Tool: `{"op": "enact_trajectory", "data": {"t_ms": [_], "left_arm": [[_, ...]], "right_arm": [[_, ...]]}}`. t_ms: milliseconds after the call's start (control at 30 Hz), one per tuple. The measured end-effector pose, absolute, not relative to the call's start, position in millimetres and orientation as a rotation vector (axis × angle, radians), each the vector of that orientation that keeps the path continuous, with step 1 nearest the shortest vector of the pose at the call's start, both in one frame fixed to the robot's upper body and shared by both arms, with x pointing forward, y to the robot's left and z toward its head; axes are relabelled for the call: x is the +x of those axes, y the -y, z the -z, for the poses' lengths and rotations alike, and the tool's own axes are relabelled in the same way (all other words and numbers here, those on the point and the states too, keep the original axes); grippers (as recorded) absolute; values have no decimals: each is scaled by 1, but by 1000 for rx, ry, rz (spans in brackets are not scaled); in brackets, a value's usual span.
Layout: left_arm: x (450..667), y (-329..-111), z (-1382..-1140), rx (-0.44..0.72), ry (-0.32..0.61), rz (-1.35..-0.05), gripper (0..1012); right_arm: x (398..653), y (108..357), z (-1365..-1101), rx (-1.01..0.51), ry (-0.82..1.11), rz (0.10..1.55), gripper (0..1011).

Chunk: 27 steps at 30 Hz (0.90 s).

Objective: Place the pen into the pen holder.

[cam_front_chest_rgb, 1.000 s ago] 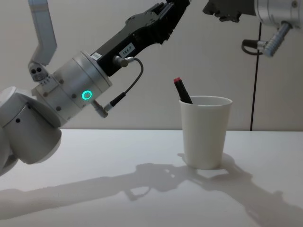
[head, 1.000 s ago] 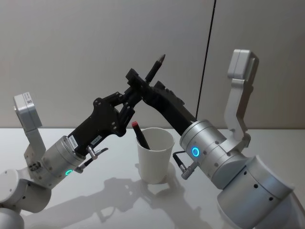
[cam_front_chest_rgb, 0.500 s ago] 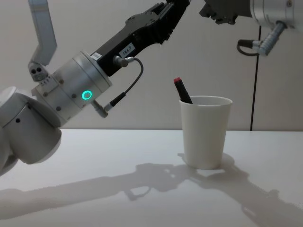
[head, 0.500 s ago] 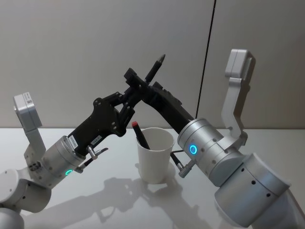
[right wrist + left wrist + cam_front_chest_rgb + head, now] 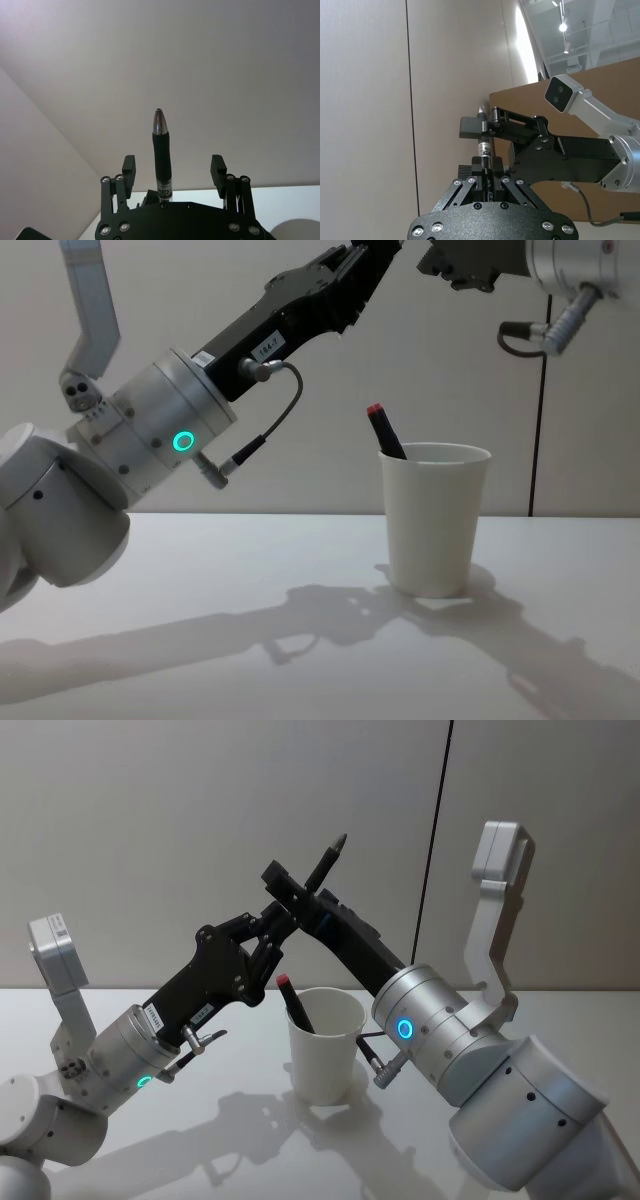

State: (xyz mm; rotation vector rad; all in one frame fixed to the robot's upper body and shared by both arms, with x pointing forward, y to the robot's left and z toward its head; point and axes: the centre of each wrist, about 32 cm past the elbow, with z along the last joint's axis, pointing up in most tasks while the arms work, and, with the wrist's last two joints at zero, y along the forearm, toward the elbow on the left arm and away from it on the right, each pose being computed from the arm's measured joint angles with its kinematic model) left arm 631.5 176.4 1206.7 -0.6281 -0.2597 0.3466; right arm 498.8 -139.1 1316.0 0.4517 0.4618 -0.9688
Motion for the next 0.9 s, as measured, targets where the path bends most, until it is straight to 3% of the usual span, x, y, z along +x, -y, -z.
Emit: {"op": "enact_trajectory", "data": {"t_ms": [333, 467, 900], "left_arm": [[631, -176, -1207, -628, 260, -347, 124], [632, -176, -1207, -628, 260, -347, 124], [631, -176, -1207, -628, 260, -347, 116]], "right_arm": [[500, 139, -1316, 454, -465, 968, 710], [500, 139, -1316, 454, -466, 968, 547], [500, 139, -1316, 455, -467, 967, 157]]}}
